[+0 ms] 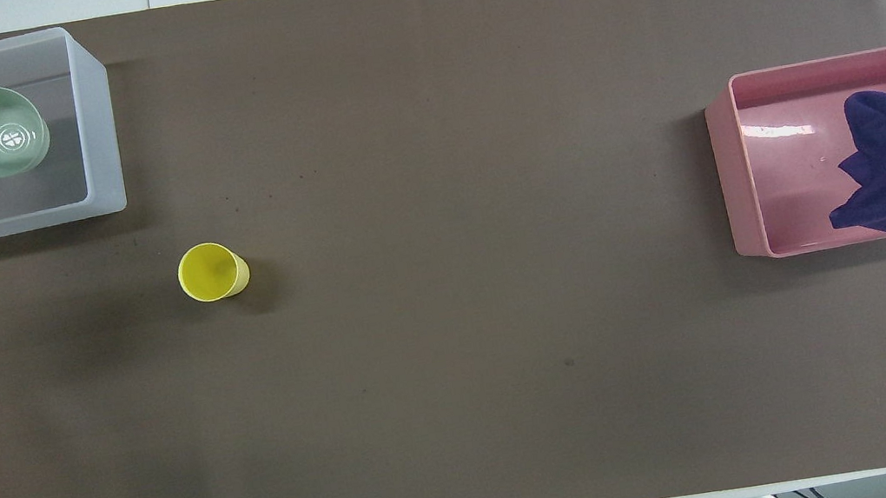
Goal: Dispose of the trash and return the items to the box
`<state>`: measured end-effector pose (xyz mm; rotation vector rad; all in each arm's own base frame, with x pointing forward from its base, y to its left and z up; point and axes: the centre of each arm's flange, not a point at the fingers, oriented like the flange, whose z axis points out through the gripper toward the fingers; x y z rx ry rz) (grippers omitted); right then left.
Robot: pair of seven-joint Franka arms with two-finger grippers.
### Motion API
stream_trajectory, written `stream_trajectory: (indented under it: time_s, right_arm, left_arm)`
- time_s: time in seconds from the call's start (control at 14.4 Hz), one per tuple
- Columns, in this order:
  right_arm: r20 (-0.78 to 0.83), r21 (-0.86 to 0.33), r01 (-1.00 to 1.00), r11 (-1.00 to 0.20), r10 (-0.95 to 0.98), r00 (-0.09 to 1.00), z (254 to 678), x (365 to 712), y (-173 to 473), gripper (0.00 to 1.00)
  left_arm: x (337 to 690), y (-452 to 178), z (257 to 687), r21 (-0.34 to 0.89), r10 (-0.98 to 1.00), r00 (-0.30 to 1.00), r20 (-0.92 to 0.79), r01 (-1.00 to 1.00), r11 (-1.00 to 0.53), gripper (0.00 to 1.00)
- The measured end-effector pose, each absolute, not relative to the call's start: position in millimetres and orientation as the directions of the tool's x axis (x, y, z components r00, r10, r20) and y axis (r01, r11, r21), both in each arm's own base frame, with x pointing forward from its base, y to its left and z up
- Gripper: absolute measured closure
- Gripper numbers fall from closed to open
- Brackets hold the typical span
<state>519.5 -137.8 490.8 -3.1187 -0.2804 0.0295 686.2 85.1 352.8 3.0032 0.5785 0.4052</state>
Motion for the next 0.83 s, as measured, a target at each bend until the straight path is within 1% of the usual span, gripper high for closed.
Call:
stream_trajectory:
  time_s: [0.14, 0.21, 0.28, 0.42, 0.49, 0.56, 0.63, 0.7, 0.83]
  right_arm:
    - [-0.014, -0.009, 0.184, -0.983, 0.185, 0.983, 455, 522, -136, 0.90]
    - [-0.021, -0.013, 0.190, -0.982, 0.190, 0.982, 438, 523, -133, 0.90]
    - [-0.031, -0.018, 0.194, -0.981, 0.194, 0.980, 419, 525, -131, 0.90]
    - [-0.041, -0.023, 0.194, -0.981, 0.195, 0.980, 390, 531, -132, 0.91]
    - [-0.042, -0.023, 0.194, -0.981, 0.195, 0.980, 381, 534, -133, 0.91]
    - [-0.044, -0.024, 0.194, -0.981, 0.195, 0.980, 375, 535, -133, 0.91]
    - [-0.047, -0.025, 0.194, -0.981, 0.195, 0.980, 373, 535, -133, 0.85]
    - [-0.047, -0.025, 0.194, -0.981, 0.195, 0.980, 373, 535, -133, 0.74]
    - [-0.046, -0.025, 0.194, -0.981, 0.195, 0.980, 374, 535, -133, 0.54]
  left_arm:
    - [687, 84, 348, 0.103, 0.370, 0.897, 0.240, 0.356, -0.929, 0.68]
    - [687, 82, 360, 0.104, 0.367, 0.899, 0.237, 0.352, -0.930, 0.56]
    - [685, 77, 383, 0.107, 0.361, 0.905, 0.224, 0.346, -0.932, 0.42]
    - [666, 50, 448, 0.109, 0.329, 0.929, 0.169, 0.314, -0.943, 0.22]
    - [649, 28, 480, 0.109, 0.308, 0.943, 0.127, 0.295, -0.949, 0.08]
    - [627, 2, 505, 0.102, 0.284, 0.957, 0.065, 0.277, -0.955, 0.00]
    - [603, -22, 518, 0.091, 0.261, 0.965, 0.003, 0.260, -0.961, 0.00]
    - [580, -47, 518, 0.078, 0.240, 0.970, -0.049, 0.243, -0.967, 0.00]
    - [537, -93, 486, 0.058, 0.212, 0.971, -0.107, 0.219, -0.974, 0.00]
